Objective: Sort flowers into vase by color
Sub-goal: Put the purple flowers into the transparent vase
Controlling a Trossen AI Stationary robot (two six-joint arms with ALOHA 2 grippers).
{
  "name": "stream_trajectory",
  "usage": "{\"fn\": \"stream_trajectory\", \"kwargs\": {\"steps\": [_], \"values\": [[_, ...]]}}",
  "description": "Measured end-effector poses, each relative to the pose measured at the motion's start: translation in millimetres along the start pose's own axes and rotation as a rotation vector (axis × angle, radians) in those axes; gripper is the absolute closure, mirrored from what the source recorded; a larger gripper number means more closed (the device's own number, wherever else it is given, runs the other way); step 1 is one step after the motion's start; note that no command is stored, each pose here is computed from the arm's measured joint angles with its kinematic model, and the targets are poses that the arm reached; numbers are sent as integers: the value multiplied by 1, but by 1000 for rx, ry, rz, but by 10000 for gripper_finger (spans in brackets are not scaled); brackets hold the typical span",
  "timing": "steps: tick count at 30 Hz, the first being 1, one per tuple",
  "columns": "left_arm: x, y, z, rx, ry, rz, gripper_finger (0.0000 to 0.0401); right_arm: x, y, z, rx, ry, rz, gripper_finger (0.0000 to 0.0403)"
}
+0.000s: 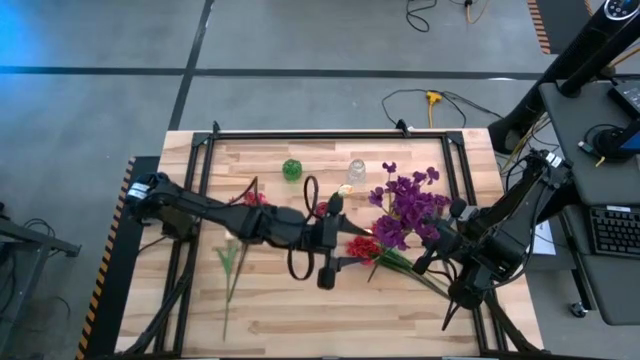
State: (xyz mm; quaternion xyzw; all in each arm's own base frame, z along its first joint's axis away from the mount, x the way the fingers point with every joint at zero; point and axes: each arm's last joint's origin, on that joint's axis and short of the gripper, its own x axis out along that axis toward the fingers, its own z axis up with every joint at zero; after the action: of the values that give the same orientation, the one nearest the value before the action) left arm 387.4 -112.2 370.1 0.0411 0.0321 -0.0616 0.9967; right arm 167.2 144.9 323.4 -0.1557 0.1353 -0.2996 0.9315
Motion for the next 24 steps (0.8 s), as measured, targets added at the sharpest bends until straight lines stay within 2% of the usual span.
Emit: {"fn": "stream_trajectory", "kwargs": {"steps": [5,9,14,17,20,24], "values": [[7,17,-3,-23,-27,8,154,0,0,0,0,0,0,390],[16,25,-6,-32,-79,-58,152,0,0,0,0,-1,-1,390],[18,34,-6,-36,-112,-35,152,0,0,0,1,-1,-1,390],[18,37,-6,-35,-113,-35,152,0,0,0,1,-1,-1,390],[18,35,-6,-31,-119,-105,152,0,0,0,1,-1,-2,390],[24,35,-11,-37,-121,-100,152,0,0,0,3,-2,-2,390]]}}
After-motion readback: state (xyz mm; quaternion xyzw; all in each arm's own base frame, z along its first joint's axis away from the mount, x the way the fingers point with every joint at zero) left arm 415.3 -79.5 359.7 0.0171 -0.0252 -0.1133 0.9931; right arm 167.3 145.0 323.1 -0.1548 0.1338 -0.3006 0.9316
